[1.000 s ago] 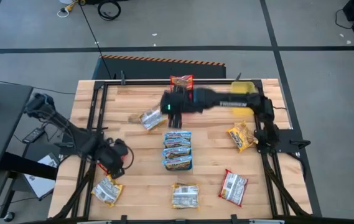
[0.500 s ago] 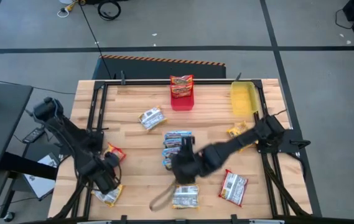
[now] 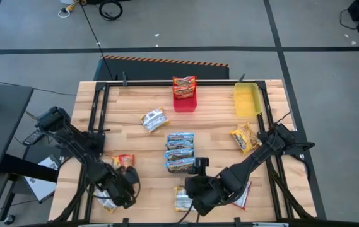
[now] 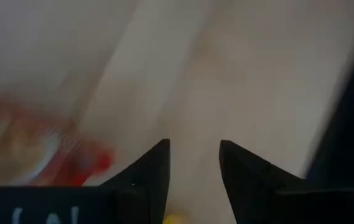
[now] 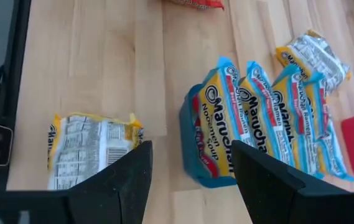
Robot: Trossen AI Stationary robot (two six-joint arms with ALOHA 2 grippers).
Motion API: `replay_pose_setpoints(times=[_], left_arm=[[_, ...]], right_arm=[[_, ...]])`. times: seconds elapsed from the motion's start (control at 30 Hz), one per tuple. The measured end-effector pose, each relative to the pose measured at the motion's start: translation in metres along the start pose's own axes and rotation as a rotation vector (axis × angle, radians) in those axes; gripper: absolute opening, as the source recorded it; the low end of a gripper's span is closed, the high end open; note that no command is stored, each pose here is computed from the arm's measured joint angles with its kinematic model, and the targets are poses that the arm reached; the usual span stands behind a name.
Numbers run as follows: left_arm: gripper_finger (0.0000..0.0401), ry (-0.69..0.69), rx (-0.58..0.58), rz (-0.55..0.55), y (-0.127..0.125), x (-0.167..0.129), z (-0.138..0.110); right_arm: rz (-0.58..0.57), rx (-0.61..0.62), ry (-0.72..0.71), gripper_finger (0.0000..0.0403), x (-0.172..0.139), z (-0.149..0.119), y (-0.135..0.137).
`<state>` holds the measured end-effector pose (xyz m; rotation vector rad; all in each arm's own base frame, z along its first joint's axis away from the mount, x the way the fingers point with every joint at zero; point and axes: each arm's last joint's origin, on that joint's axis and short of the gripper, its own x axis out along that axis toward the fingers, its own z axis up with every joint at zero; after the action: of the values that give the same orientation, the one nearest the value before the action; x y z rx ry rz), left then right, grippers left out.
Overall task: Sort Maruchan noodles
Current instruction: Put the red noodle pack into the red bin
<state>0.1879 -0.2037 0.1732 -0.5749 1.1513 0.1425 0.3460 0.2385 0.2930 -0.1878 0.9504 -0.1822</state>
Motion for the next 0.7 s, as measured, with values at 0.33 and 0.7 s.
replay_pose_setpoints(times=[0.33, 0.7], left_arm=[[0.0142, 0.036, 0.056, 0.169, -0.017, -0.053, 0.006], [0.0142, -0.026, -0.307, 0.671, 0.061, -0.035, -0.027]], right_arm=[[0.003, 0.054, -0.001, 0.0223, -0.001, -0.001, 0.002], [0.006, 0.059, -0.009, 0.0223, -0.001, 0.000, 0.002]])
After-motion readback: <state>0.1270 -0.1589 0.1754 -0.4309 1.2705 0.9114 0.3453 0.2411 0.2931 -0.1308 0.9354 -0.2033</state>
